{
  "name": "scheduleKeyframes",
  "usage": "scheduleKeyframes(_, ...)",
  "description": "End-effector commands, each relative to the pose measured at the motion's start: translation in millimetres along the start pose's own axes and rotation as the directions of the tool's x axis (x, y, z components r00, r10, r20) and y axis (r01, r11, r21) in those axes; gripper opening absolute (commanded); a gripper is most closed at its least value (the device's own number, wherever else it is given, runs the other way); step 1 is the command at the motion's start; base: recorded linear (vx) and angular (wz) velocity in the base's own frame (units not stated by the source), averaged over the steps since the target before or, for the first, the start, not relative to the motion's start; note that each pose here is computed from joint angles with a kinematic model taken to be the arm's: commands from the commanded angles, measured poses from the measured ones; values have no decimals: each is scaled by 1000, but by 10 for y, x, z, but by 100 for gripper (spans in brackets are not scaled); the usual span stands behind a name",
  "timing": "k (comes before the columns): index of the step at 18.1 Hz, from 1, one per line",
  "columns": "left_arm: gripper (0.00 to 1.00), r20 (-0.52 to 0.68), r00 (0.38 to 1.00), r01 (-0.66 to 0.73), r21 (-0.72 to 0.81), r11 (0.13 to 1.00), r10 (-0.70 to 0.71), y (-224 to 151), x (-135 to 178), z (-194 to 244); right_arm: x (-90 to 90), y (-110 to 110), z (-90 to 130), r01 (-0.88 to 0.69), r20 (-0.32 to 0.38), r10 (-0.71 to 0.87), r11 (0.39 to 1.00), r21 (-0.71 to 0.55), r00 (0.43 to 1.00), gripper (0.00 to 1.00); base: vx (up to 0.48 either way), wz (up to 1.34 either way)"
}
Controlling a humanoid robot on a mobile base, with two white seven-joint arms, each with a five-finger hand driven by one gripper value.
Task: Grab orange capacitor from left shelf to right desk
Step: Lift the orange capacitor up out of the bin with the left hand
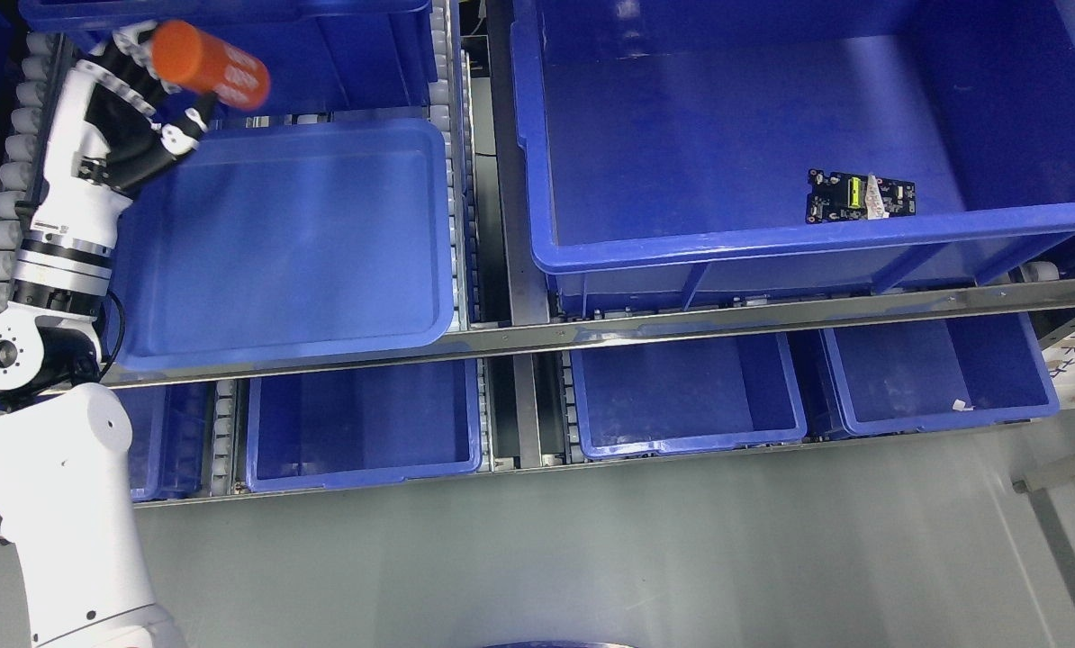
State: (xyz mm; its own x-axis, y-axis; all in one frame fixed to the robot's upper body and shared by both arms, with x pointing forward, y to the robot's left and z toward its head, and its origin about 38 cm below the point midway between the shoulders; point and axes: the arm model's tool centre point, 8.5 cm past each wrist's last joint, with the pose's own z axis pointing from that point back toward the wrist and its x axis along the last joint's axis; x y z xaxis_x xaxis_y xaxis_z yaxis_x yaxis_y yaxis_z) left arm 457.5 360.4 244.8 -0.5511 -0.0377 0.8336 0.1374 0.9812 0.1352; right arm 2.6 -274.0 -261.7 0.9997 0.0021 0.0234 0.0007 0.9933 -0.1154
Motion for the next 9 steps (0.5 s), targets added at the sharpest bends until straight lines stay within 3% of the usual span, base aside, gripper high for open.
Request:
scheduleKeyframes(1, 24, 169, 984, 9, 242, 970, -52, -29, 428, 0, -68, -115, -3, 7, -2, -7, 1000, -19, 1000, 100, 0, 0)
scheduleKeyframes(9, 22, 182, 975, 67, 316, 946, -130, -22, 571, 134, -68, -115, -3, 7, -2, -7, 1000, -19, 1000, 100, -1, -13)
